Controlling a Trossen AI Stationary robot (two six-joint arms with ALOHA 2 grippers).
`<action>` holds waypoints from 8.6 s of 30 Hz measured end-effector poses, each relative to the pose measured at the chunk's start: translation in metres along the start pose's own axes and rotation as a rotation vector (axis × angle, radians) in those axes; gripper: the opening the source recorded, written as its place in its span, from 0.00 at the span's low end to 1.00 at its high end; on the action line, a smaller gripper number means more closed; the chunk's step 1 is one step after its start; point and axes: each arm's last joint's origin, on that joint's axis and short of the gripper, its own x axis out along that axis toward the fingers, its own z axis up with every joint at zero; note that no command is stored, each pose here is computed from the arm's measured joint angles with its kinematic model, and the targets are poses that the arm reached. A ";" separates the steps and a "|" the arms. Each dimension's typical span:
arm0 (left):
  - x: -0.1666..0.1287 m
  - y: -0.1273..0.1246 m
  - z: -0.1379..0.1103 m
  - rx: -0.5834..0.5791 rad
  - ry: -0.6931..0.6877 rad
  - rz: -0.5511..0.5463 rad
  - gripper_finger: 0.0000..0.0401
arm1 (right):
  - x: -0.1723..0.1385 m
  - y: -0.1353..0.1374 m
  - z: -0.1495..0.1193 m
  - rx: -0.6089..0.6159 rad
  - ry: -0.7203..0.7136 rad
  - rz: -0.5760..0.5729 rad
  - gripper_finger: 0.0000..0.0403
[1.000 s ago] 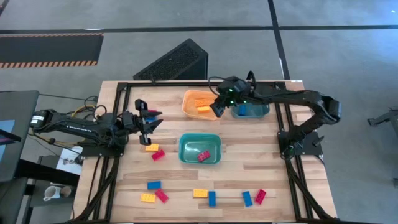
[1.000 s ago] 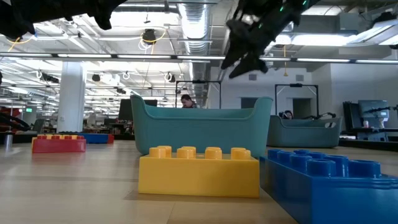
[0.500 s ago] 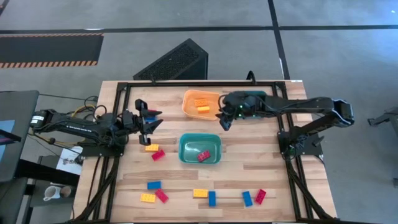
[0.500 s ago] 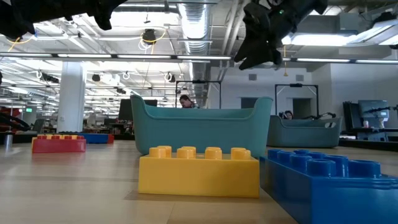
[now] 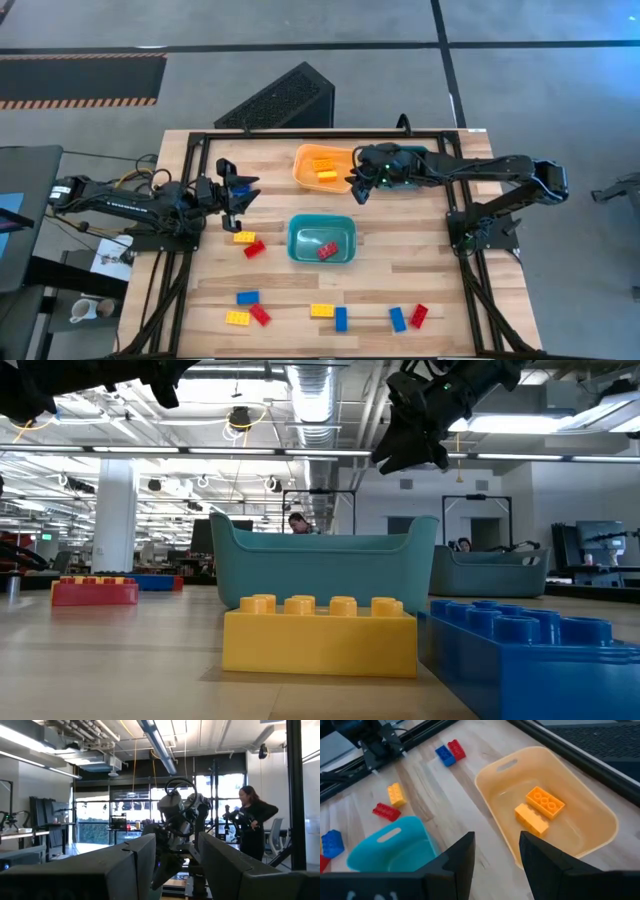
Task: Sort & place blocks by color
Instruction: Put the blue game piece into the blue bin
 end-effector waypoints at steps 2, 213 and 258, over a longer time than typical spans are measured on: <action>0.000 0.000 0.000 0.001 0.000 0.000 0.35 | 0.000 -0.001 0.001 0.003 -0.003 -0.003 0.44; 0.106 0.041 -0.069 -0.306 0.554 -0.312 0.14 | 0.057 0.049 -0.020 -0.207 -0.587 0.427 0.64; 0.092 0.044 -0.042 -0.146 0.533 -0.188 0.58 | -0.027 -0.068 -0.034 -0.020 0.008 -0.423 0.23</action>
